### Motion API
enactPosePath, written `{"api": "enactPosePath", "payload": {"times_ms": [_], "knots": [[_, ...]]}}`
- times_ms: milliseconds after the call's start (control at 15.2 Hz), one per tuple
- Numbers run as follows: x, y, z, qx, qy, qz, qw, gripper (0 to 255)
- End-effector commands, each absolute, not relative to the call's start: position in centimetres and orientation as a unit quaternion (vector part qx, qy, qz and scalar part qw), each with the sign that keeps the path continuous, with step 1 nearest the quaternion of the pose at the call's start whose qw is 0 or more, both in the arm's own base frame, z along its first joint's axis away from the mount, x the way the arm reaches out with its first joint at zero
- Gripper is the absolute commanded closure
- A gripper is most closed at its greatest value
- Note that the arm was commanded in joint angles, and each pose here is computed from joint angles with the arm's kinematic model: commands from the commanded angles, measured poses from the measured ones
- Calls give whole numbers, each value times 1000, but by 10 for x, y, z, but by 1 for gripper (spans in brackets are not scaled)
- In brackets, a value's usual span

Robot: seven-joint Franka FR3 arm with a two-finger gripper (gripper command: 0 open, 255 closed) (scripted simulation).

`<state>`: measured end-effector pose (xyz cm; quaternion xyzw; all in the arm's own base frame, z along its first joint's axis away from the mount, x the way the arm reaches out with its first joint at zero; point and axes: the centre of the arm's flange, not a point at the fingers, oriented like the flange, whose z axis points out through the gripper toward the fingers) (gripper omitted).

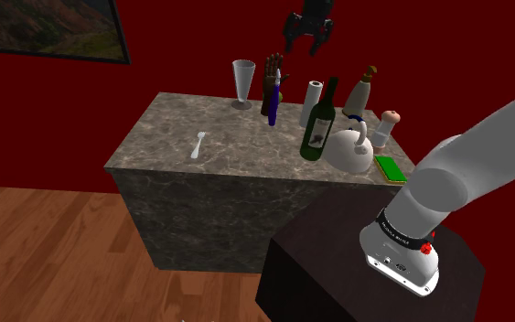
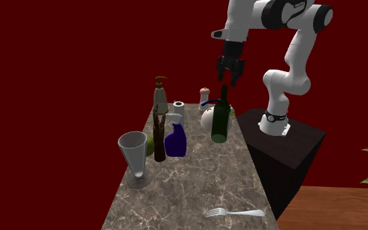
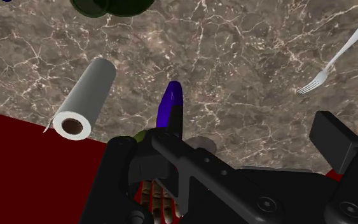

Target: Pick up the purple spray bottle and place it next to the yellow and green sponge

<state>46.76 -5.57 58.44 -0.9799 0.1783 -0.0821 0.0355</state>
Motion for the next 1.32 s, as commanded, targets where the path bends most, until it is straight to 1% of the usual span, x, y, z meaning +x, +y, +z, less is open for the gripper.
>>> {"api": "enactPosePath", "payload": {"times_ms": [0,1056,1254], "knots": [[493,-64,570,-978,194,-75,31,0],[654,-163,459,-948,316,-19,-6,0],[655,-164,448,-948,317,-18,-6,0]]}}
